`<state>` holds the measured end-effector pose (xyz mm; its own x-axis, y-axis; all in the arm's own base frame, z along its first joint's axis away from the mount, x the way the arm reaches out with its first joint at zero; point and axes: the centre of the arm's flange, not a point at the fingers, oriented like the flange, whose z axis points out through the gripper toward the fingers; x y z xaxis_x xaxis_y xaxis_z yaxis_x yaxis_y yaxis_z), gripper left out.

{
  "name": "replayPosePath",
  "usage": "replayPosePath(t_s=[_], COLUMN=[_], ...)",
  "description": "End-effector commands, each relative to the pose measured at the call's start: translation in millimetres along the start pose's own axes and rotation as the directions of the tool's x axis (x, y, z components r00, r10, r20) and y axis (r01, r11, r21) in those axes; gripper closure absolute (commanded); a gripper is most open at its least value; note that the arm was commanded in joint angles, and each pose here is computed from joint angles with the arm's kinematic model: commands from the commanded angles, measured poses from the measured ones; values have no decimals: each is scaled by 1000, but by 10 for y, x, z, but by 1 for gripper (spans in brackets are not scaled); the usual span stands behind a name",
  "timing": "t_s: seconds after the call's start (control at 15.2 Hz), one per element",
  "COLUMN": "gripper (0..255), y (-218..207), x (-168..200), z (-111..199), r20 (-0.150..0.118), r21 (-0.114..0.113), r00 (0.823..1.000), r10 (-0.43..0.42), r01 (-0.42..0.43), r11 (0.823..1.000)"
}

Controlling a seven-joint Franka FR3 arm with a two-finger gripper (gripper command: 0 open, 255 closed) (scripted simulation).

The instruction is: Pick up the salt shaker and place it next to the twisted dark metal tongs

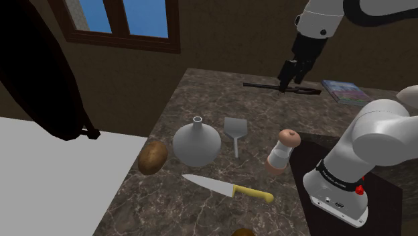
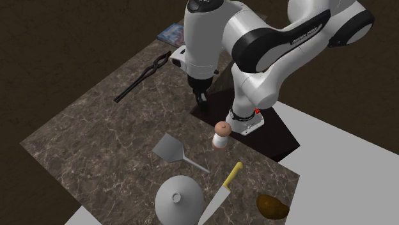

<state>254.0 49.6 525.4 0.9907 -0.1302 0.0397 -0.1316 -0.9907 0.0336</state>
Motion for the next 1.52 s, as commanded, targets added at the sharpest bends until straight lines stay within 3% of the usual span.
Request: replayPosePath(t_s=[0.0, 0.53, 1.06, 1.45], gripper=[0, 0, 0, 0], y=[-122, -610, -616, -616], x=[-153, -770, -767, -767], z=[171, 862, 1262, 1262], r20=[-2, -8, -8, -8], r21=[3, 16, 16, 16], r00=[1000, 998, 998, 998], r10=[14, 59, 59, 59], r01=[-14, -59, -59, -59], r11=[1000, 998, 998, 998])
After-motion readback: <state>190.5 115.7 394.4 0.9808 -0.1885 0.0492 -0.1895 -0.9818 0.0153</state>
